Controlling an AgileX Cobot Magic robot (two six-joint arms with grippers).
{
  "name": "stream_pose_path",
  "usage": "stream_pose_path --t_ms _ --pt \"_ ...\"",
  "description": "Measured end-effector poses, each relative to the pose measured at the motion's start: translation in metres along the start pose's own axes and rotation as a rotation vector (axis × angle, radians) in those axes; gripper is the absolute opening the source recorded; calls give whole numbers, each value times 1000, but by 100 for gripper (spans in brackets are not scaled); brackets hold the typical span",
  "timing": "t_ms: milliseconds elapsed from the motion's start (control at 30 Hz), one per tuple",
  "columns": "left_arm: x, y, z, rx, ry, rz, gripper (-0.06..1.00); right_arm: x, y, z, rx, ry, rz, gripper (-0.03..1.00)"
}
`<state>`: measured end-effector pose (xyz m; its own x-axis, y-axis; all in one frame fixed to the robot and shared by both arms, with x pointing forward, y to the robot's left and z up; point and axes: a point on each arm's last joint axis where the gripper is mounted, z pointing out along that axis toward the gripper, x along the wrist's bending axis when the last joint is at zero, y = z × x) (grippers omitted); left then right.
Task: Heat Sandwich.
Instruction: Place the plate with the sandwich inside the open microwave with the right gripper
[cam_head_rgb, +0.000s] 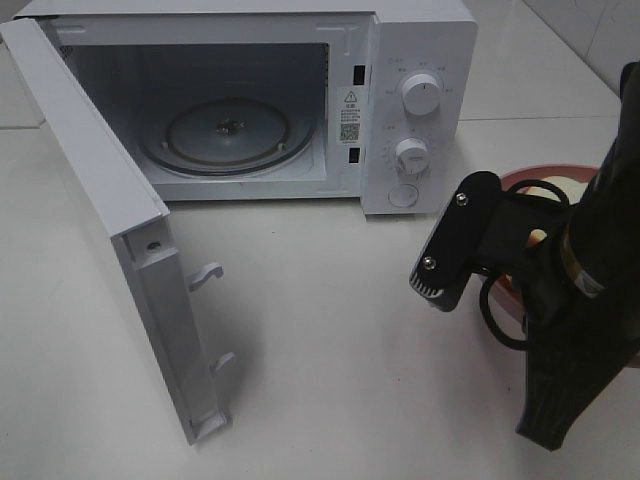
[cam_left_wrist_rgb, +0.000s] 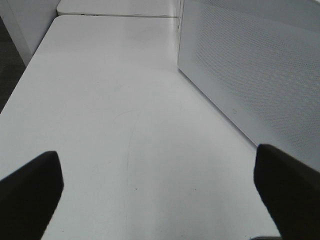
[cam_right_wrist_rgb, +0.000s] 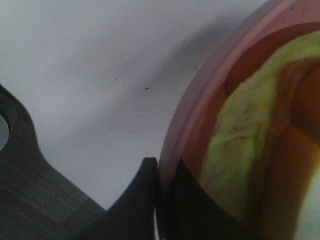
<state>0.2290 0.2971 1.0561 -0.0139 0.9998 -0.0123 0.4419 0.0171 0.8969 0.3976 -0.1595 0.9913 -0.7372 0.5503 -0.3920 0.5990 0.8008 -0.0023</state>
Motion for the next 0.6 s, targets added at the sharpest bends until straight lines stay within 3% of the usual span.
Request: stream_pose_path --t_ms 600 --pt "0 0 0 0 0 0 96 3 13 -1 -151 4 -323 3"
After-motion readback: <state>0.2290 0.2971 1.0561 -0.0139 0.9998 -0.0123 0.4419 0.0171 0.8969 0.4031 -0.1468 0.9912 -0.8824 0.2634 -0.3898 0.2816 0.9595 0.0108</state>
